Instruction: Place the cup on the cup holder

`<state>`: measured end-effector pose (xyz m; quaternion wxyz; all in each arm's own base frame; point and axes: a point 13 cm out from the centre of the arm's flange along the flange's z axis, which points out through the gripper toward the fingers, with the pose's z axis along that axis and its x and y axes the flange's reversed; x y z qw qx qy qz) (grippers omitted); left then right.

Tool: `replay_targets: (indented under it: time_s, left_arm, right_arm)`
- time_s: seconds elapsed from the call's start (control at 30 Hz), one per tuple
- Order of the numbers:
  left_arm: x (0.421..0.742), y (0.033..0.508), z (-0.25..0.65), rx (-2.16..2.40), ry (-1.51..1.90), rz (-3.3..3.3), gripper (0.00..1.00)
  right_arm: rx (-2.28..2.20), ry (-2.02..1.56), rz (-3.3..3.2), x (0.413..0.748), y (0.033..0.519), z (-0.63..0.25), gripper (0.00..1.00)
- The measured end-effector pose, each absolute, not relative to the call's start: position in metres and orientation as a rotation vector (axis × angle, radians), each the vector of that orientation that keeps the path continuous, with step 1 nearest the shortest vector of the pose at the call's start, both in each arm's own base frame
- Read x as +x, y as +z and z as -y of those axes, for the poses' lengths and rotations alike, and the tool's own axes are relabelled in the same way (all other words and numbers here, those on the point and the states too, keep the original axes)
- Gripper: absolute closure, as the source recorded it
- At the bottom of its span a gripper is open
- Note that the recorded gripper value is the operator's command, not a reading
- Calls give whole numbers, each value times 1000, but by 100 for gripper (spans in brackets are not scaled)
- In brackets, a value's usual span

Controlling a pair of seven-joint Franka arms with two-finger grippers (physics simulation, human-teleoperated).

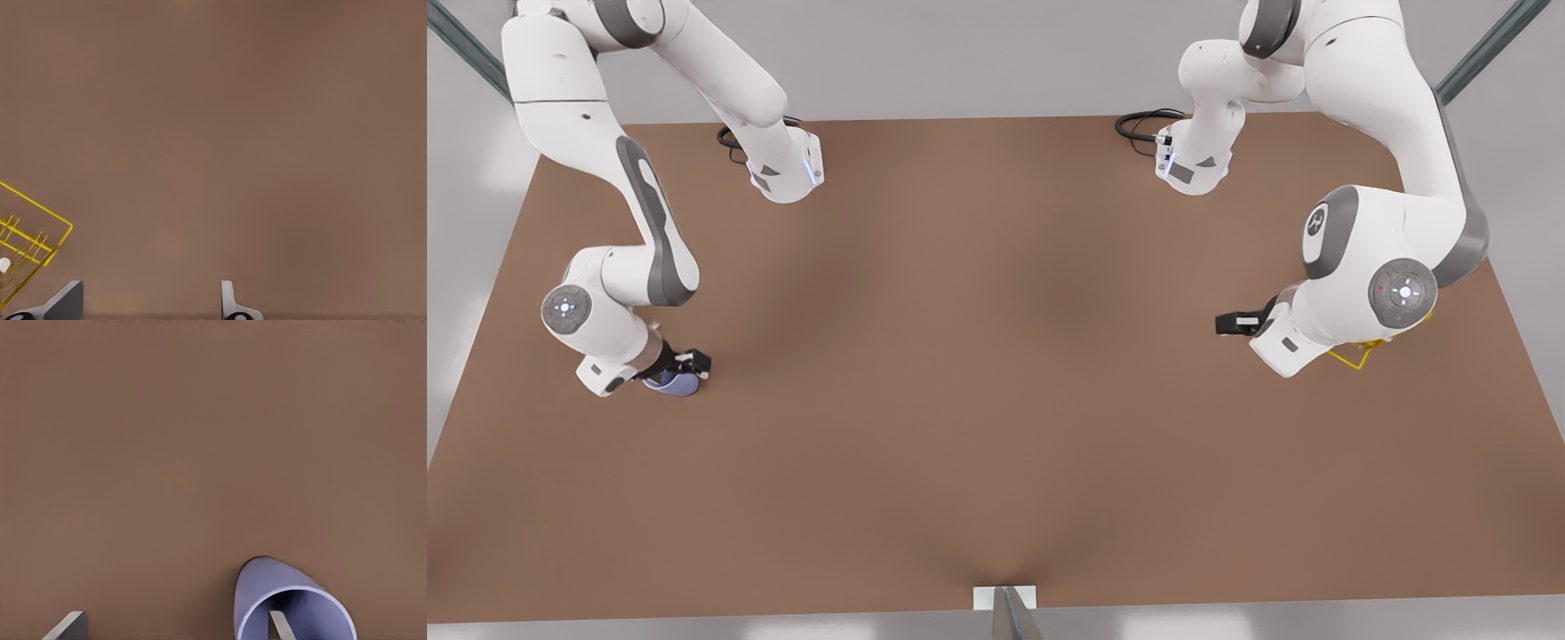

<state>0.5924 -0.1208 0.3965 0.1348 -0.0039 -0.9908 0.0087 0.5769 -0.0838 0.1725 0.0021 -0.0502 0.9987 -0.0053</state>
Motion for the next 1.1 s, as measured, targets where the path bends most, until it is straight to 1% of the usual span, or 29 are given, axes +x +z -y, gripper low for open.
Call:
replay_targets:
  time_s: [0.1, 0.53, 0.87, 1.1]
  left_arm:
    - [592, 396, 121, -12, 19, 2870, 0]
    - [591, 394, 125, -17, 9, 2868, 0]
    - [591, 394, 126, -9, 7, 2868, 0]
    - [590, 394, 129, -11, 5, 2869, 0]
  right_arm:
    - [-171, -16, -3129, 580, 168, 87, 0]
    - [-198, -12, -3146, 573, 148, 96, 0]
    - [-256, 9, -3182, 562, 113, 96, 0]
    - [-264, -23, -3170, 564, 119, 104, 0]
